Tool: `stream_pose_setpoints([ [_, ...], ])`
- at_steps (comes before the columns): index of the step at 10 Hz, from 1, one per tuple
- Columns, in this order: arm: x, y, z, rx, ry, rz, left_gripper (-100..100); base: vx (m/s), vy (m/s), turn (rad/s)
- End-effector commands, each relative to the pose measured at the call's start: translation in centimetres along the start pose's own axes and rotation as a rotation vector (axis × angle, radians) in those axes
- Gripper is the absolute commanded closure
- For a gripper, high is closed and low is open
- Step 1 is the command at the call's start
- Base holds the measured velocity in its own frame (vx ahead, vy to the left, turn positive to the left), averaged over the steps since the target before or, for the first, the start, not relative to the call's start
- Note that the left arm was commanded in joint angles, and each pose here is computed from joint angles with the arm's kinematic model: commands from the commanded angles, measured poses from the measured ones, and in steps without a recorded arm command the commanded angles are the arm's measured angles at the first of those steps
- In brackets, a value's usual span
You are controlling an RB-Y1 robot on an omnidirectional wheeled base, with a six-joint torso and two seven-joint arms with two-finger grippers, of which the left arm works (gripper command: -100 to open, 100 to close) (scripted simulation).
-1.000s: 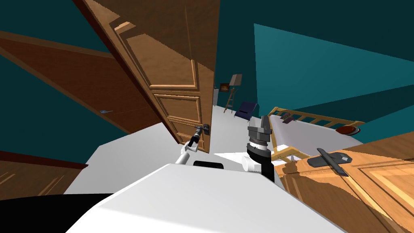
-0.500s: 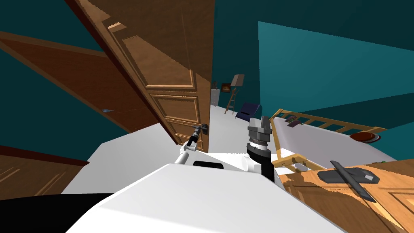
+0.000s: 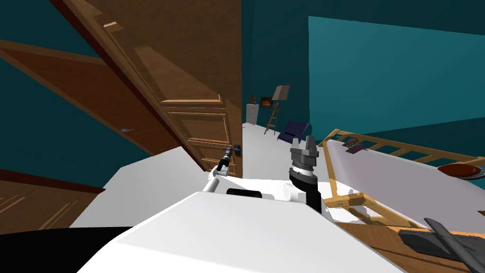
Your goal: Push the door open
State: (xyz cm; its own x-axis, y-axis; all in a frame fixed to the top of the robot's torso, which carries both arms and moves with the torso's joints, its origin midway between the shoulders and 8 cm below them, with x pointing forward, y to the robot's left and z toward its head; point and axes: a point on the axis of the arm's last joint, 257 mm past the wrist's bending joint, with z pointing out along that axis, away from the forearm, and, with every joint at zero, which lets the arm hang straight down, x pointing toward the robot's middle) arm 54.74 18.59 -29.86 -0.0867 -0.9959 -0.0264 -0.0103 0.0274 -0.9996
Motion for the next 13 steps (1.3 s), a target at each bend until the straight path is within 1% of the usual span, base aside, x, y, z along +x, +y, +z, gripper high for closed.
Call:
stream_pose_setpoints([
  [1, -1.1, -0.5, 0.26, 0.011, -0.024, 0.000, 100, 0.165, -0.138, 0.084],
  [3, -1.8, -0.5, 0.22, 0.011, -0.044, -0.011, 100, 0.156, -0.135, 0.077],
  [5, -2.0, -0.6, 0.18, 0.012, -0.061, -0.027, 100, 0.129, -0.105, 0.073],
  [6, -2.2, -0.3, 0.08, 0.007, -0.060, -0.020, 100, 0.054, -0.039, 0.039],
  [7, -4.0, -0.4, -0.02, 0.009, -0.084, -0.007, 100, 0.112, -0.056, 0.058],
  [8, -4.3, -0.4, -0.05, 0.009, -0.089, -0.005, 100, 0.161, -0.116, 0.056],
  [13, -7.7, -0.5, -0.51, 0.010, -0.150, 0.002, 100, 0.165, -0.107, 0.071],
])
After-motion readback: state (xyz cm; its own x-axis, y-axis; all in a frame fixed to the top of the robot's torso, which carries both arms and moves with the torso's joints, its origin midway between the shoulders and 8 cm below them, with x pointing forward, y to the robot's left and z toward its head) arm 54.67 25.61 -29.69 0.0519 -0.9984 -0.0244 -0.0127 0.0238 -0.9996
